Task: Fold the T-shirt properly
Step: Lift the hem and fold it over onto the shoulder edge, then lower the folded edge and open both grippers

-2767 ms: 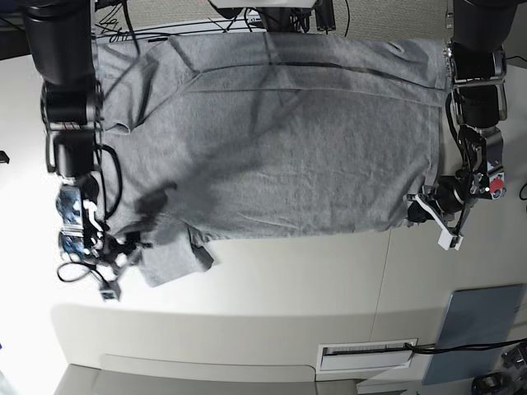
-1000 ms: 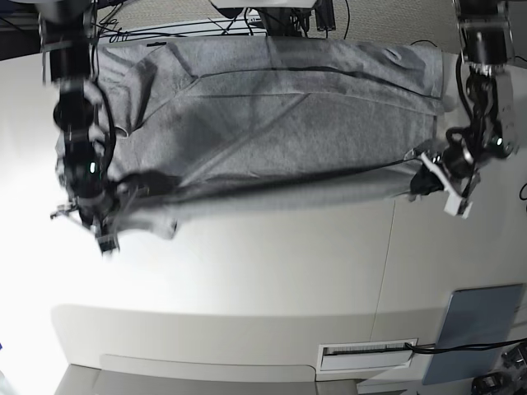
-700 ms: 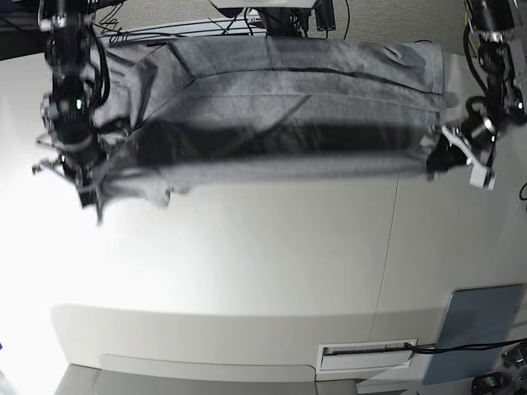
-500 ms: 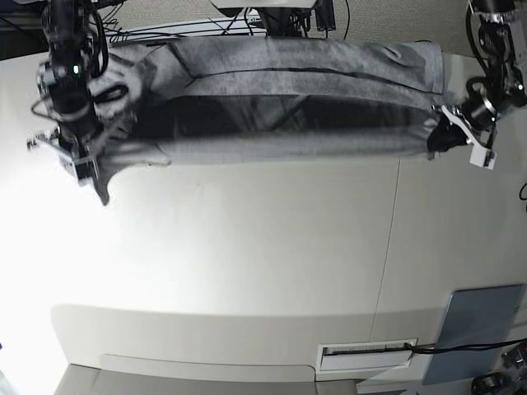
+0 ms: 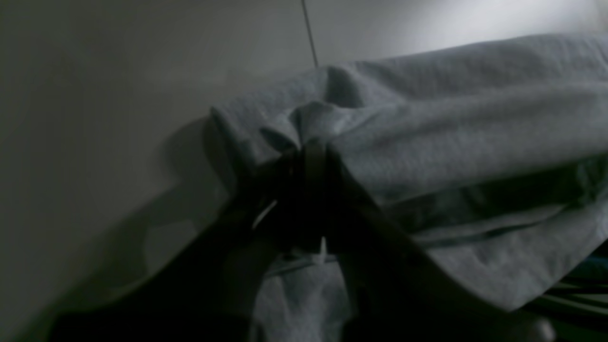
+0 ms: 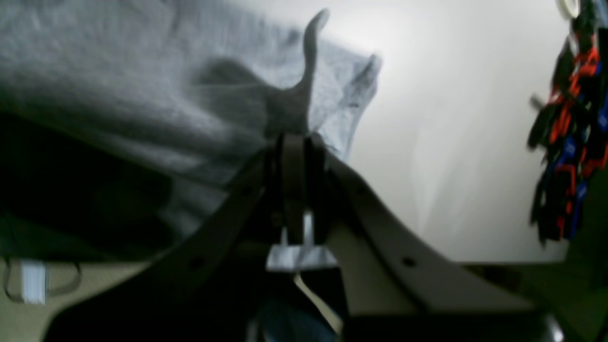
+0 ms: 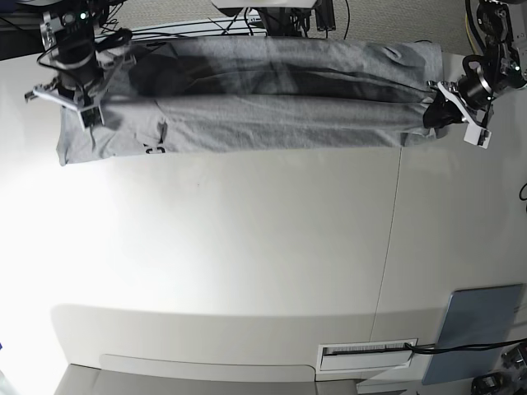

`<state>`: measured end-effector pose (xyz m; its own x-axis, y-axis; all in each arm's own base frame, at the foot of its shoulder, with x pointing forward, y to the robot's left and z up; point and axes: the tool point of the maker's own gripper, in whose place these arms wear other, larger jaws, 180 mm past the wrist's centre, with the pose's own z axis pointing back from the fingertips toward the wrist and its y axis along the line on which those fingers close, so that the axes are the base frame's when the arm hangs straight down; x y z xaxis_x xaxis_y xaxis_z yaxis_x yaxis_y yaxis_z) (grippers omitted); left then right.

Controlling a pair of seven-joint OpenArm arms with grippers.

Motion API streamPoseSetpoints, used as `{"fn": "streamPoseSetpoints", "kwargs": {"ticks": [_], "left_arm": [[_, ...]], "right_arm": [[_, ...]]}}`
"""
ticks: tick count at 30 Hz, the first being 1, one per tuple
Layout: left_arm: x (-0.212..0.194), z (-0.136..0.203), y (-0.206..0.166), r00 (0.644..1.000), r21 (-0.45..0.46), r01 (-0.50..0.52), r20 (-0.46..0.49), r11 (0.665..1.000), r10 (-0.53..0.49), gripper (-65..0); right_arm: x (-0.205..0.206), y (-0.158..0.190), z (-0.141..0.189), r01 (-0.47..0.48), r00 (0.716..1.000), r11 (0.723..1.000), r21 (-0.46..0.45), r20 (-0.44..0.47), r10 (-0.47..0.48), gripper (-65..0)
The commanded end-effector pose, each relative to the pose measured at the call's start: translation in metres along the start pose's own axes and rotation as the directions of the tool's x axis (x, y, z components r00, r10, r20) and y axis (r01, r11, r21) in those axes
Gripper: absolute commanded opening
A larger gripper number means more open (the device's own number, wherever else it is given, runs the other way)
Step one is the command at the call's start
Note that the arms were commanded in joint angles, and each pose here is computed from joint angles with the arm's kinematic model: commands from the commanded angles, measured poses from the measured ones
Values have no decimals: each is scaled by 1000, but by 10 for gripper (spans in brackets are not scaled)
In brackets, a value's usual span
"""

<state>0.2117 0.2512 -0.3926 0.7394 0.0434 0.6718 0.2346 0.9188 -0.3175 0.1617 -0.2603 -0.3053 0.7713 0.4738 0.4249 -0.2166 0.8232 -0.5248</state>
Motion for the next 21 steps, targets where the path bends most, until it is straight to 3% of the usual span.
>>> {"fn": "streamPoseSetpoints", "kwargs": {"ticks": [1,14,19,21], "left_arm": [[13,5,4,999,6,22,29,1000,-22,-650],[2,6,10,998,37,58,-32,998,-56,-650],[1,6,10,997,37,59,-41,998,-58,-650],[-1,6,10,997,37,59,-55,998,-57,-650]], "right_arm": [[1,-9,4,-16,1000,999,-38,6,16,-650],[-11,-5,5,-28,999,999,-23,-36,27,-650],[-11,0,5,-74,997,997,4,-37,74,-463],[-12,0,5,-73,996,997,4,-41,73,-429]]}}
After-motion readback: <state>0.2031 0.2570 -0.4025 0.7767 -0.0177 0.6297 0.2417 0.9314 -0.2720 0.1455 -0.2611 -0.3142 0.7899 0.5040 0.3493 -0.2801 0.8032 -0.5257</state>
